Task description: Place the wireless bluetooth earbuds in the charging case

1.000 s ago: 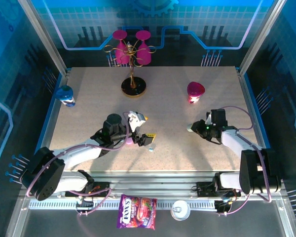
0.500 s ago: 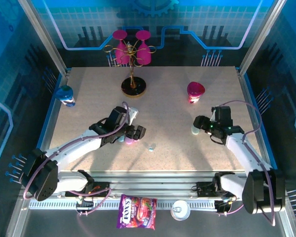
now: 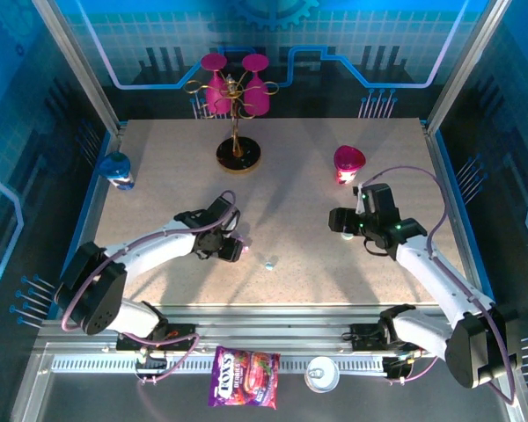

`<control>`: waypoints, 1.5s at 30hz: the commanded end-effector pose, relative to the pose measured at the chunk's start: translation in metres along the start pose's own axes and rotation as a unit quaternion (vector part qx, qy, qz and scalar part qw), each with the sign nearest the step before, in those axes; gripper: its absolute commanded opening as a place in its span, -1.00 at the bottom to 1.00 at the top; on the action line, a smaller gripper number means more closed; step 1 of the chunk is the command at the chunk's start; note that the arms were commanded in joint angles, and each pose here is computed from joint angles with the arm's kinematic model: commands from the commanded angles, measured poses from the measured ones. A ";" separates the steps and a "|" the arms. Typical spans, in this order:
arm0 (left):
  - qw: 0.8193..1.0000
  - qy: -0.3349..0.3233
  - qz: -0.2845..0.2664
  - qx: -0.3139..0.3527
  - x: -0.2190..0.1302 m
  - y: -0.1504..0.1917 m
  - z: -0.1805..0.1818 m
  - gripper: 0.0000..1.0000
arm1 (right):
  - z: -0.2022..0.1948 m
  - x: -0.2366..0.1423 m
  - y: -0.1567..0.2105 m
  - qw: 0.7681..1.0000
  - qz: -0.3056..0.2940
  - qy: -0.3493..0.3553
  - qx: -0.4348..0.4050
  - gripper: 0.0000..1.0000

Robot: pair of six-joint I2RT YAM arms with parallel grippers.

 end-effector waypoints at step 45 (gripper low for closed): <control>0.984 0.073 -0.106 0.127 -0.048 -0.029 -0.045 -0.20 | 0.020 -0.047 -0.013 0.992 -0.043 -0.117 0.021 0.54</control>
Point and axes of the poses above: each hand's point on the last joint's axis, 136 mm out from that joint toward the fingers, its own x axis out along the fingers, its own z axis along the line the jaws close on, y = z × x, the point moved 10 cm from there along -x, back along the fingers, and after that the axes turned 12 degrees about -x, right-handed, at the moved point
